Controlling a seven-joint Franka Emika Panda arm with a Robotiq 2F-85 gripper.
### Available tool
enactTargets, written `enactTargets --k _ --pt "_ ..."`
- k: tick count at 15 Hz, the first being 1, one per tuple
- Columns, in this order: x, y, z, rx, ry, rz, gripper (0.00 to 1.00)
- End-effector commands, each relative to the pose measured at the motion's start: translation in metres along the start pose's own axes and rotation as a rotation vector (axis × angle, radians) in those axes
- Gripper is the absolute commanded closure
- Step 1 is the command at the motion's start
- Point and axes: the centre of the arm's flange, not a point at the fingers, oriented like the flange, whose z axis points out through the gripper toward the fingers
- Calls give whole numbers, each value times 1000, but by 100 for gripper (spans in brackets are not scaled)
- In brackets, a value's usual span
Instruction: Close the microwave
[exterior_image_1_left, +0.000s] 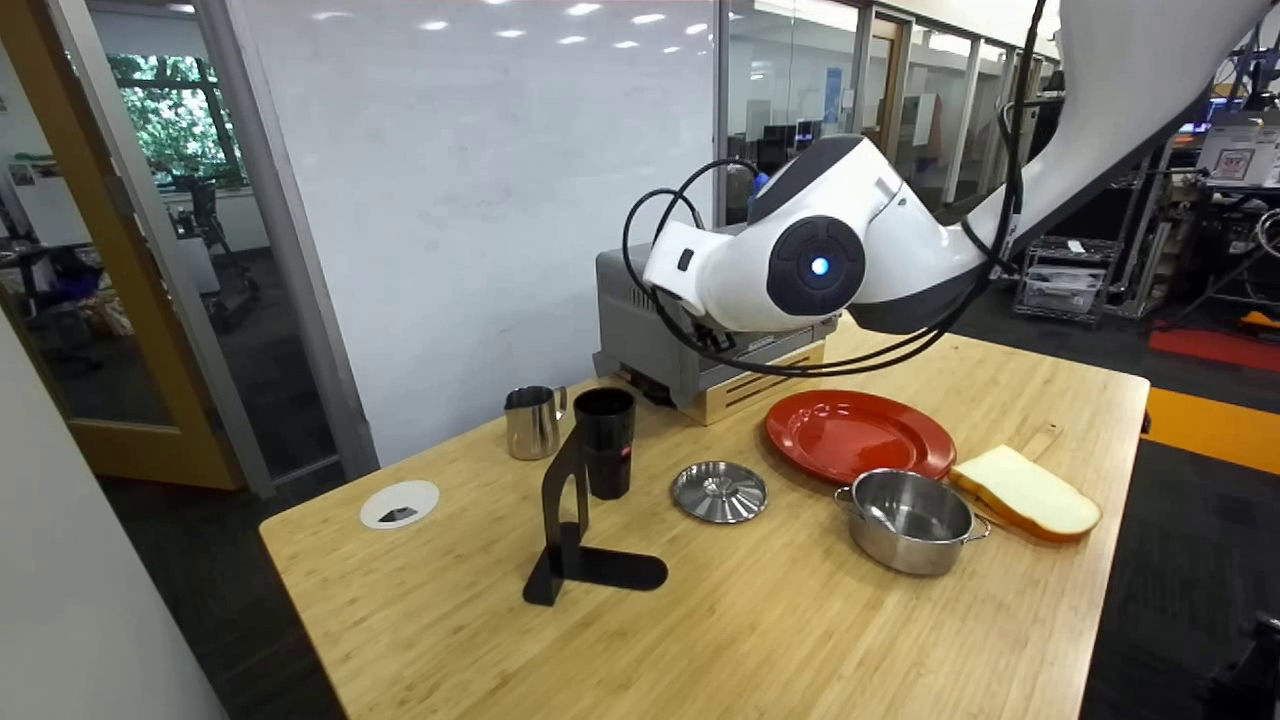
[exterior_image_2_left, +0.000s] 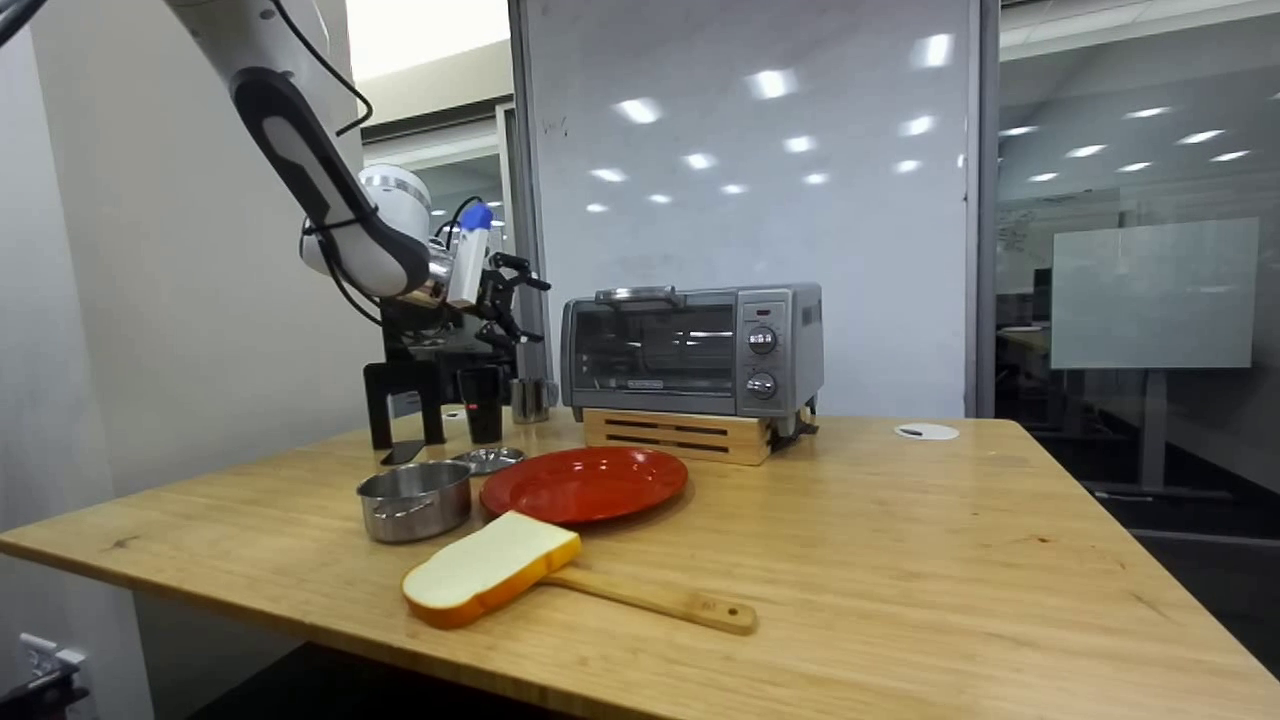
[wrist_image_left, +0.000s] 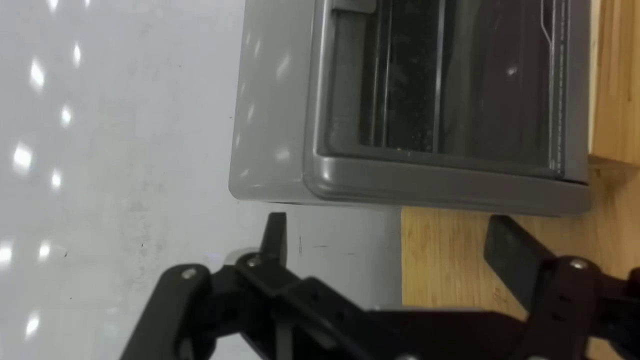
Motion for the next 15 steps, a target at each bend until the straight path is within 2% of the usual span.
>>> enactTargets --k 1,4,9,13,15 --pt "-11 9 -42 62 9 37 0" --pt "-9 14 -73 108 15 106 0" --pt "-11 18 -123 138 7 189 0" --pt "-26 12 -158 217 -2 290 0" --pt "-39 5 -174 247 -37 341 0"
